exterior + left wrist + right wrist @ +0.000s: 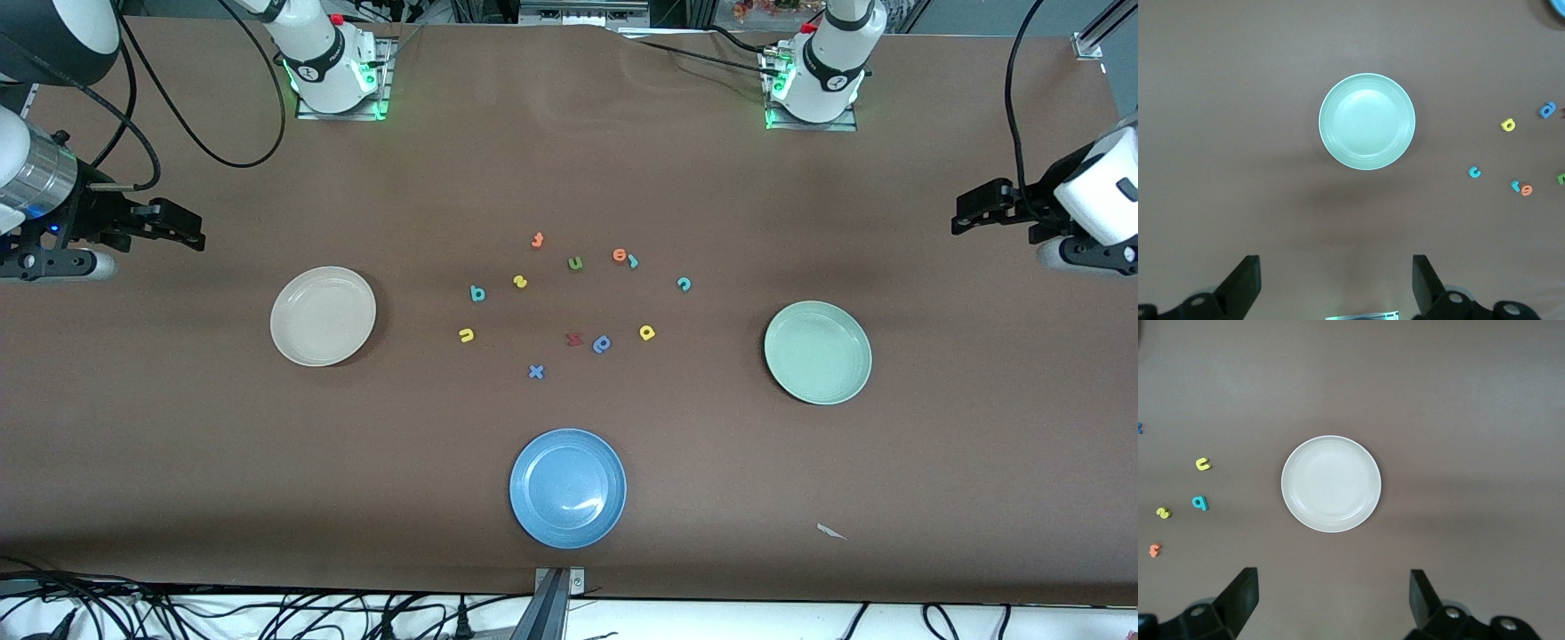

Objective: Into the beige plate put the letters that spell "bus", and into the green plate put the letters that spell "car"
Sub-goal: 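Move the left gripper to the yellow d while the right gripper reaches the yellow u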

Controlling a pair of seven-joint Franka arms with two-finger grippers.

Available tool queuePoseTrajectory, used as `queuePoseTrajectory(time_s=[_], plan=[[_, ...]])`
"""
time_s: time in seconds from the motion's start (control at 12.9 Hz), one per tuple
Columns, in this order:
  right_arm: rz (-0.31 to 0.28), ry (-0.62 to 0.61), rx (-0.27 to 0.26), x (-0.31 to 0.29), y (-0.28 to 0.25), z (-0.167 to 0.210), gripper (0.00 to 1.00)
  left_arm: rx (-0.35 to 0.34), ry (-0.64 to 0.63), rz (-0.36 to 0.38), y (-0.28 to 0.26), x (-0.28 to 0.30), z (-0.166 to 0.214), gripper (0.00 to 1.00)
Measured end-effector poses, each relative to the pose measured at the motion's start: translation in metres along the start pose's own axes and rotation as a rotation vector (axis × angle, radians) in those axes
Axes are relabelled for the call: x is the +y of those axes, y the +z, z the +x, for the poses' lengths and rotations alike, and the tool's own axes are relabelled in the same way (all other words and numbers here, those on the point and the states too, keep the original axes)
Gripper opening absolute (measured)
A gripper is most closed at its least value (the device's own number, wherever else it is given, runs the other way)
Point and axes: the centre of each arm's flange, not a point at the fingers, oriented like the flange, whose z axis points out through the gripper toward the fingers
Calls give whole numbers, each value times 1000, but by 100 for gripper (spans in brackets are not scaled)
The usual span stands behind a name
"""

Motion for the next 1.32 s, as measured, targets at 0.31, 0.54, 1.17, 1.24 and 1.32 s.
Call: queuePoseTrajectory(time_s=[0.31, 0.54, 1.17, 1.24, 1.32], plan=[[-6, -8, -14, -6, 29, 19, 100, -21, 10, -1, 11, 5, 7, 100], [11, -37, -17, -29, 33, 20, 100, -20, 59, -4, 13, 34, 10, 100], [12, 36, 35, -190, 109, 7, 100, -3, -9, -17, 181, 178, 114, 100], [18, 51, 57, -208, 127, 3, 100, 7, -29, -14, 198, 198, 119, 100], [25, 67, 75, -226, 146, -4, 100, 17, -45, -13, 214, 215, 122, 100]])
